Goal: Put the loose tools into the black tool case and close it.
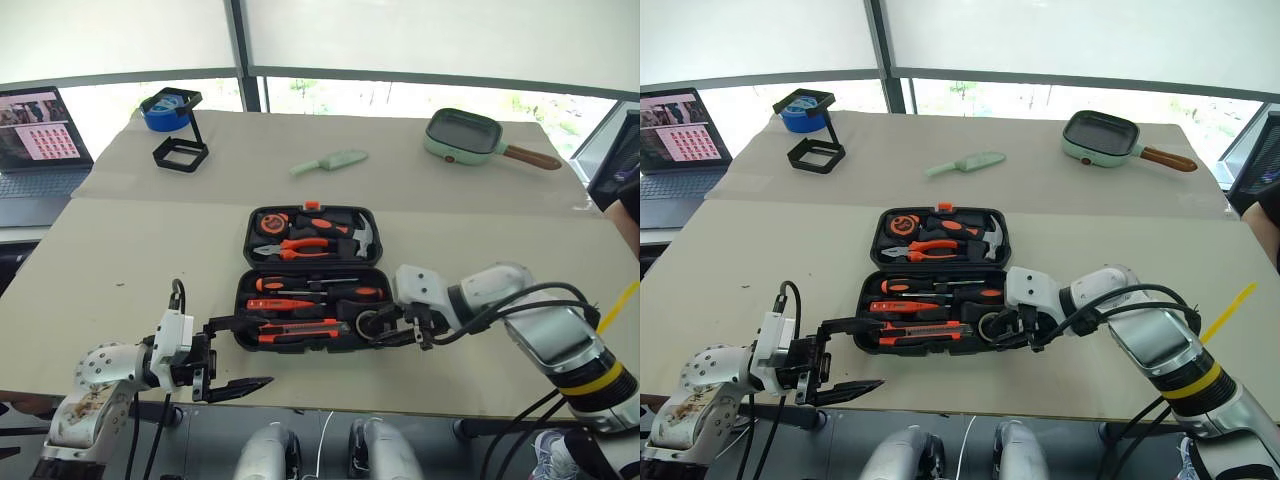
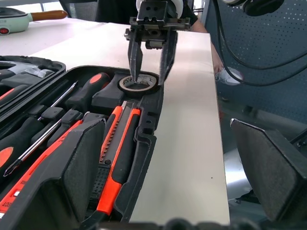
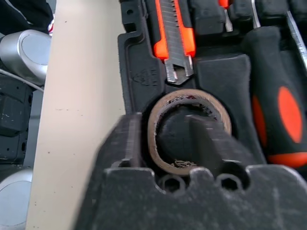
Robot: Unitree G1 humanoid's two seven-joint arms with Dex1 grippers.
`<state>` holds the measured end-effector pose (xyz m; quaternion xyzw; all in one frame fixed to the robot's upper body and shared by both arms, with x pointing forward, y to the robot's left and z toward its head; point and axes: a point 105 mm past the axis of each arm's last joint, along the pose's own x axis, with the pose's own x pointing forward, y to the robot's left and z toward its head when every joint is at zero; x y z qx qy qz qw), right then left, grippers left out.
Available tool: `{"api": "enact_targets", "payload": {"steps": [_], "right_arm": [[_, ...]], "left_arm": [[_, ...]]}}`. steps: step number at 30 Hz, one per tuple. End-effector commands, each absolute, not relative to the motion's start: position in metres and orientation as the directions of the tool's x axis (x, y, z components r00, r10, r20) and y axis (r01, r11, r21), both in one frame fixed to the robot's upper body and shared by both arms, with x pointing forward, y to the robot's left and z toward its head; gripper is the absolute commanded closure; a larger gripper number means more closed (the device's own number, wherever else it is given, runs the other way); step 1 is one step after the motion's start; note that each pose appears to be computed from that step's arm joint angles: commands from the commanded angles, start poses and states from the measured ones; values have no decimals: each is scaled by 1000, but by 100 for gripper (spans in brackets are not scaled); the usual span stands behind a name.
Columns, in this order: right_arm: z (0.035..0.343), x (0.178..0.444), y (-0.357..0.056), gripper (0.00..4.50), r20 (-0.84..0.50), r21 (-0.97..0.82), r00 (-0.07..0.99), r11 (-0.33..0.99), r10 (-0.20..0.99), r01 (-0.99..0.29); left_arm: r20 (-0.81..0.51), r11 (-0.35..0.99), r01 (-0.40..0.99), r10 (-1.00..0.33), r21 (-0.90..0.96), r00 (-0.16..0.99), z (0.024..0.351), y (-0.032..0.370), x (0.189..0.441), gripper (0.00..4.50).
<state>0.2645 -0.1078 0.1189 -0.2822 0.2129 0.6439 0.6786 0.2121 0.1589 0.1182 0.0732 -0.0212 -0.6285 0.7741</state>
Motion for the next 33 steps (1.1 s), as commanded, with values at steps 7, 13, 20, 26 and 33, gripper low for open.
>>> {"api": "enact_targets", "payload": {"steps": [7, 13, 20, 26, 33], "right_arm": [[193, 261, -123, 5, -346, -75, 89, 67, 934, -995], [189, 303, -166, 1, -229, -95, 386, 374, 893, -922], [143, 349, -187, 152, -341, -227, 555, 506, 759, -832], [133, 369, -160, 356, -305, -309, 560, 476, 770, -823], [121, 374, -140, 449, -327, -310, 512, 422, 794, -852]], "left_arm": [[-140, 615, 786, -775, 54, 616, 127, 218, 244, 0], [-247, 876, 481, -469, -12, 848, 128, 264, 281, 27], [-264, 891, 454, -438, 3, 860, 128, 253, 312, 261], [-295, 880, 475, -450, 18, 843, 119, 239, 335, 450], [-322, 803, 594, -573, -38, 754, 115, 209, 342, 450]]}}
